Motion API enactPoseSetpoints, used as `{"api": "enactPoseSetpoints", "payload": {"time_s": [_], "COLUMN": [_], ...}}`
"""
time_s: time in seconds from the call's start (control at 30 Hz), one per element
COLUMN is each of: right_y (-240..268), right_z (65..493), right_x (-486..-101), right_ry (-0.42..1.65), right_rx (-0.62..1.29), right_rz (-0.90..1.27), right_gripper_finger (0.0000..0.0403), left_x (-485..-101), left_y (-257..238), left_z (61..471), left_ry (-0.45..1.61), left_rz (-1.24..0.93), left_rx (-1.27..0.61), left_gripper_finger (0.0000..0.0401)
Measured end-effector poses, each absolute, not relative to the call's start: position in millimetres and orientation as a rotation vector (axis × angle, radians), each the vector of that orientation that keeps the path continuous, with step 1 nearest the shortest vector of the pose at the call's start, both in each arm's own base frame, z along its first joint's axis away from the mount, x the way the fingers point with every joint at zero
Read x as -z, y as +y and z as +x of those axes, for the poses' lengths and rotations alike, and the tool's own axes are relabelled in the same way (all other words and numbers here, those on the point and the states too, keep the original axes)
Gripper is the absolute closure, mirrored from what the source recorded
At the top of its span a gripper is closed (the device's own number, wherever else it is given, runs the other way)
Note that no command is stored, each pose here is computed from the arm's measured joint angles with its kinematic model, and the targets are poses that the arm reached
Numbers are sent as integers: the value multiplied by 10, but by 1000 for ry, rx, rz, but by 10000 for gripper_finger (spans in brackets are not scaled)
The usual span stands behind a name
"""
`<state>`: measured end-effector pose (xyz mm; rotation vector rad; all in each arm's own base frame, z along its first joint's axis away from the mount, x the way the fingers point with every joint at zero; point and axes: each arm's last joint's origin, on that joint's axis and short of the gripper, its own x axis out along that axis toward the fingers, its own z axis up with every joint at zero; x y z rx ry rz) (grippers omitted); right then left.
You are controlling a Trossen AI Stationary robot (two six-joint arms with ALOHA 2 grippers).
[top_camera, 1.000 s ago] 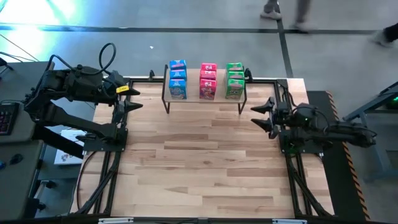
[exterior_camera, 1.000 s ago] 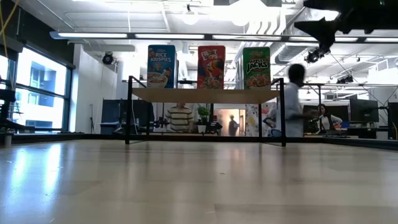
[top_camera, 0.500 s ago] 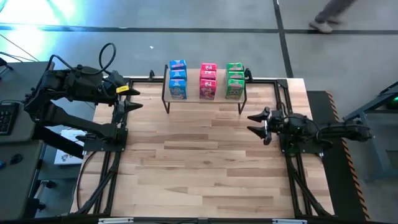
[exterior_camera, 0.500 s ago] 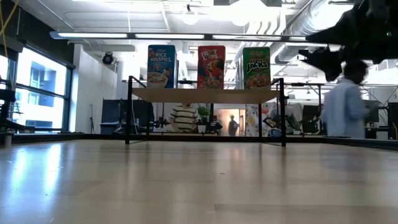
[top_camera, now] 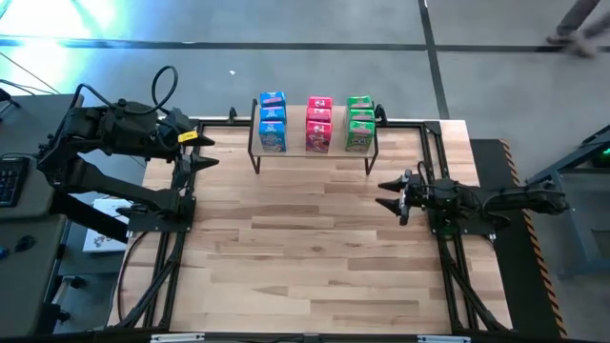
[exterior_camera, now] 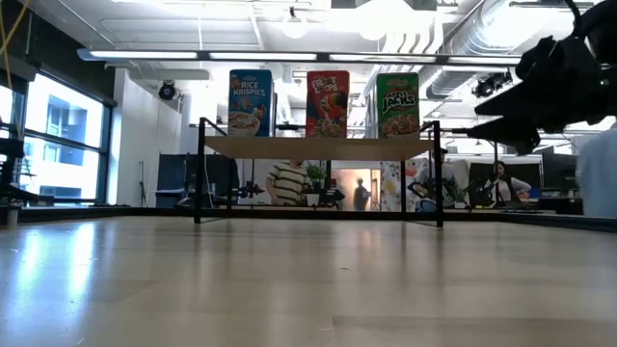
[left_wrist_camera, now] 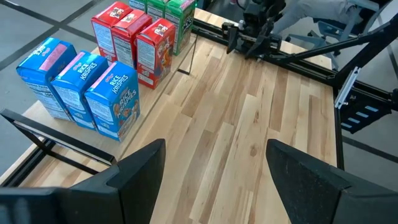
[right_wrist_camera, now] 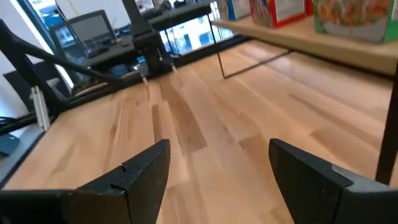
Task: Stack cereal on shelf
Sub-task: Return to Home Position
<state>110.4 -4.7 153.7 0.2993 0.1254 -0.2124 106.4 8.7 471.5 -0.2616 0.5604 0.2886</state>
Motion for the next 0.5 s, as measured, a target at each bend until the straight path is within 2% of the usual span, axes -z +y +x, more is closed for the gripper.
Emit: {"api": "enactPoseSetpoints", "payload": {"time_s": [0.3, 0.5], "right_y": [-43, -40], "right_z": [1102, 1102], "right_x": [-1517, -1515], "right_ry": [127, 133], "right_rx": [220, 208], "right_rz": [506, 495], "right_gripper_finger": [137, 137], "left_x": [-4715, -4715], "left_y": [87, 87], "left_z": [1064, 1065], "left_ry": [561, 561], "left_rz": [-261, -261], "left_rx": [-289, -289], "left_gripper_finger": [131, 131]}}
